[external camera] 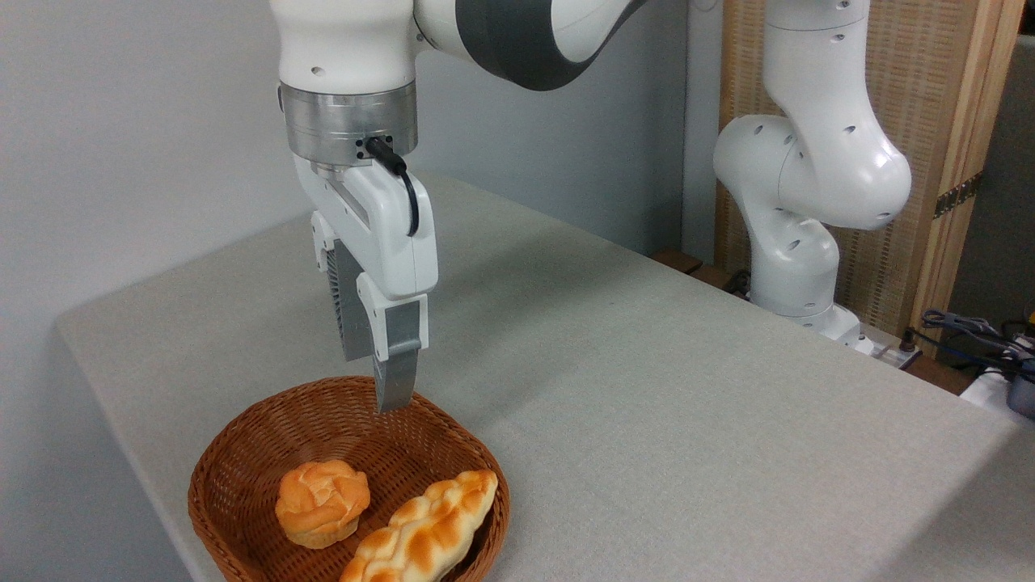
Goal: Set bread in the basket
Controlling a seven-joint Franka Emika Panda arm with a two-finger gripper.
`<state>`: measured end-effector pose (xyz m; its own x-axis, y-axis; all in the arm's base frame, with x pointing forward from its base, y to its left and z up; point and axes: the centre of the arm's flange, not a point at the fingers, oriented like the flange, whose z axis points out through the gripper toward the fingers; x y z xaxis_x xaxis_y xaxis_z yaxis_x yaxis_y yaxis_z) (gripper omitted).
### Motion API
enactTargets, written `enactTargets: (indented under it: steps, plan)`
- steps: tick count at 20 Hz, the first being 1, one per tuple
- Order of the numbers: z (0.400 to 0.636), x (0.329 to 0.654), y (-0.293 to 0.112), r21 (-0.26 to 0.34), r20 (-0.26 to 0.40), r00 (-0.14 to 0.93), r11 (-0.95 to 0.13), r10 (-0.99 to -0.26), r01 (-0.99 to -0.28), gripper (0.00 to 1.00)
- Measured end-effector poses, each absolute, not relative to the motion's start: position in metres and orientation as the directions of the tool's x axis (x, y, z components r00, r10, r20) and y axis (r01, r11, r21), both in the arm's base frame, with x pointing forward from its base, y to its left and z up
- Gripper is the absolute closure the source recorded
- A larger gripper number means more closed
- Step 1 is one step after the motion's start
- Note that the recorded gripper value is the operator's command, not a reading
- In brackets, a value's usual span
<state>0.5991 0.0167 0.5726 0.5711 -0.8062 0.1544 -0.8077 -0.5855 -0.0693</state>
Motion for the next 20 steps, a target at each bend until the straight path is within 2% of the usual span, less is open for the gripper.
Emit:
enactTargets:
  steps: [3,6,10,16,20]
  plan:
    - [0.574,0.599,0.016,-0.058,0.174,0.578,-0.594,-0.798,-0.802,0.00]
    - [0.581,0.600,0.016,-0.050,0.185,0.635,-0.653,-0.750,-0.756,0.00]
    - [0.597,0.592,0.015,0.000,0.160,0.705,-0.714,-0.691,-0.700,0.00]
    - [0.627,0.571,0.017,0.008,0.135,0.714,-0.720,-0.687,-0.694,0.00]
    - [0.630,0.553,0.009,0.034,0.111,0.706,-0.707,-0.699,-0.706,0.00]
